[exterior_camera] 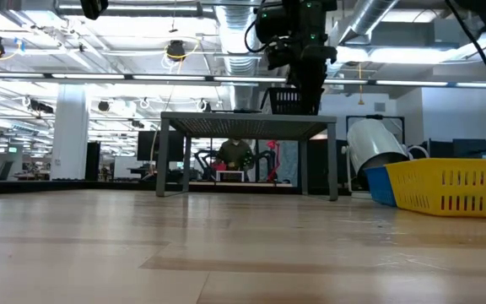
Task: Pick & Place Office Desk Supplies
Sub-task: Put the black basket on the shelf, then put the yellow basket on the shelf
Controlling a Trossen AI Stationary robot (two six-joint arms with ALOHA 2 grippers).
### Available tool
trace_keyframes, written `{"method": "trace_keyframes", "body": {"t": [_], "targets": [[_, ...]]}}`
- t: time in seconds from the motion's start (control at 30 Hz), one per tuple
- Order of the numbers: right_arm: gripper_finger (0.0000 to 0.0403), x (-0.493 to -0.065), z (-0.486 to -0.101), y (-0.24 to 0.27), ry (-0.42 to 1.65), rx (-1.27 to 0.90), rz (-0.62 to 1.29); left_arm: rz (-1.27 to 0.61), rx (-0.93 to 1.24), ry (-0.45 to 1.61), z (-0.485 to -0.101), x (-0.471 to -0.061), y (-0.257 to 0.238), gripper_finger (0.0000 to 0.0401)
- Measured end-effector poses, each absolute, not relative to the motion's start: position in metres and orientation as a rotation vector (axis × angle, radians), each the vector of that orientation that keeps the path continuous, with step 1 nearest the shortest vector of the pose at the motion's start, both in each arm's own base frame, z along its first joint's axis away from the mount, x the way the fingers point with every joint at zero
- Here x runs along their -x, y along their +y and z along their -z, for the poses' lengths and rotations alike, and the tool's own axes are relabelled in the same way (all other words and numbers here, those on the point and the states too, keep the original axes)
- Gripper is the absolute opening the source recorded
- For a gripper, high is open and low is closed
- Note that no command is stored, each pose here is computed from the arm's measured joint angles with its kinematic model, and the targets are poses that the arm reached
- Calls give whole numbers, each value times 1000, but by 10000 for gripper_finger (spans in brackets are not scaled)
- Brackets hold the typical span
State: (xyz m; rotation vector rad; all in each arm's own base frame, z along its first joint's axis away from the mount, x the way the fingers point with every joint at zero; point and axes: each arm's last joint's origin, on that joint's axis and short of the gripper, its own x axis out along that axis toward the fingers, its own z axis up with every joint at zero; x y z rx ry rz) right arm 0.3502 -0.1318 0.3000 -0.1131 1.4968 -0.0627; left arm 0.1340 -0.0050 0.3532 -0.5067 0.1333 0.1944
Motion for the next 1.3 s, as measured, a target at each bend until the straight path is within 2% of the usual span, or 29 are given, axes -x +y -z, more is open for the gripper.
{"method": "trace_keyframes", "body": {"t": [0.2,0.57,0.7,0.8,0.97,1.3], "targets": [[38,-350,-300,-131,1504,86,73,-195,507,133,-353,-134,-5,8],[152,-351,-300,-127,1505,71,83,-194,507,133,-353,-134,-5,8],[182,-352,-305,-127,1482,50,112,-195,507,133,-353,-134,-5,8],[188,-355,-319,-127,1427,64,131,-195,507,133,-353,-134,-5,8],[176,-356,-343,-128,1345,76,157,-195,507,133,-353,-134,-5,8],[154,-343,-359,-116,1399,-69,237,-195,507,133,-353,-134,-5,8]]}}
